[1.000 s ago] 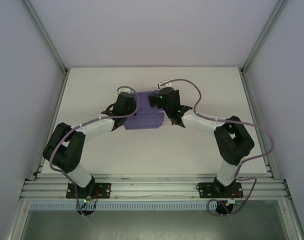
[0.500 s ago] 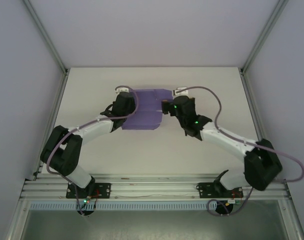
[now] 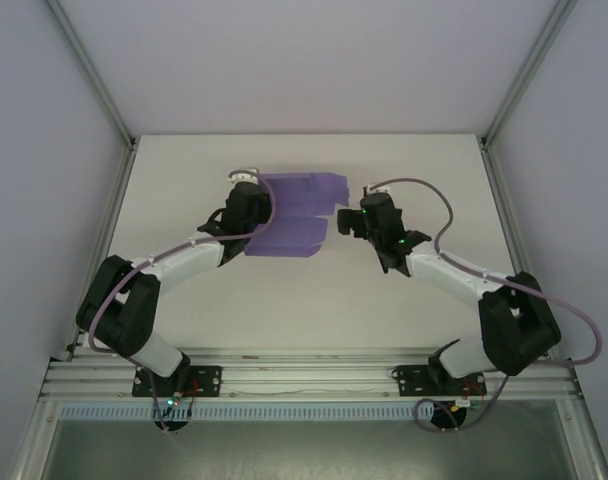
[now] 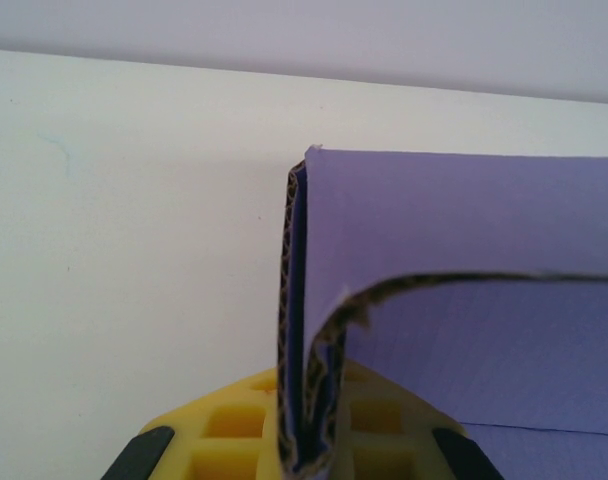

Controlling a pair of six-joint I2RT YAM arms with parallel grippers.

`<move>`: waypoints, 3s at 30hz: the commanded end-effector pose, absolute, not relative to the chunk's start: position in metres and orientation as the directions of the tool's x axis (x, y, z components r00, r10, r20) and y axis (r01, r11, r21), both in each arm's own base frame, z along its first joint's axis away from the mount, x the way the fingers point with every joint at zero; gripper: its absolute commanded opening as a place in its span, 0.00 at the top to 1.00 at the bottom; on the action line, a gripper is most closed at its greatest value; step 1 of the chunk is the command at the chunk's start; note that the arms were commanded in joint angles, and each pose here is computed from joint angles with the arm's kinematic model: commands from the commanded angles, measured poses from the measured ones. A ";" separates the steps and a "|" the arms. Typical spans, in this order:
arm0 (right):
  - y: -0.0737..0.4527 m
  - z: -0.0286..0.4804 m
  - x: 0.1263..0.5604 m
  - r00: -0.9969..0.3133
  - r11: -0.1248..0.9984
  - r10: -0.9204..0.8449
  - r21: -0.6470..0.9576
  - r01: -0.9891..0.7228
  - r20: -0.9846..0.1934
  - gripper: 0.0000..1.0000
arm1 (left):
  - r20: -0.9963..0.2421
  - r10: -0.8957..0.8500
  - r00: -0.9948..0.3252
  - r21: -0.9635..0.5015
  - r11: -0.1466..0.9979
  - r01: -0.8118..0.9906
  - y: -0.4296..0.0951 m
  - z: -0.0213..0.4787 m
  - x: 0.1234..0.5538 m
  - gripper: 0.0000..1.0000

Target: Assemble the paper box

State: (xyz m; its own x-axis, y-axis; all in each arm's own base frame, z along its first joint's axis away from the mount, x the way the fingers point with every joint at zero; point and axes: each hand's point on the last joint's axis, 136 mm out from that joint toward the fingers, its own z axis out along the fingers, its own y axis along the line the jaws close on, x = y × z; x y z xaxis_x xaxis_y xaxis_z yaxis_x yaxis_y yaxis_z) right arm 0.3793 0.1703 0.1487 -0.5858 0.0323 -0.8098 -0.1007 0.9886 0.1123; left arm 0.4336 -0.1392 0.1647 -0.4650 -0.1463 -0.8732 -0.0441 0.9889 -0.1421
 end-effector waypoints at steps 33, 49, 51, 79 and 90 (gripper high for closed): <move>0.232 0.177 0.414 -0.440 0.973 -0.001 0.102 -0.209 -0.898 0.00 | -0.859 -0.180 -0.480 -0.181 0.982 -0.046 -0.147 0.162 0.437 1.00; 0.126 0.197 0.370 -0.544 0.922 0.175 0.331 -0.203 -0.821 0.11 | -0.879 -0.110 -0.463 -0.137 0.990 0.025 -0.149 0.164 0.431 1.00; 0.133 0.193 0.378 -0.578 0.899 0.151 0.355 -0.257 -0.802 0.15 | -0.881 -0.104 -0.461 -0.135 0.990 0.036 -0.150 0.163 0.431 1.00; 0.270 0.189 0.404 -0.529 0.648 -0.133 0.330 -0.686 -0.838 0.43 | -0.864 -0.055 -0.501 -0.097 0.994 0.059 -0.156 0.149 0.435 1.00; 0.296 0.196 0.375 -0.536 0.539 -0.172 0.376 -0.754 -0.827 0.38 | -0.856 -0.062 -0.513 -0.066 0.998 -0.010 -0.147 0.147 0.440 1.00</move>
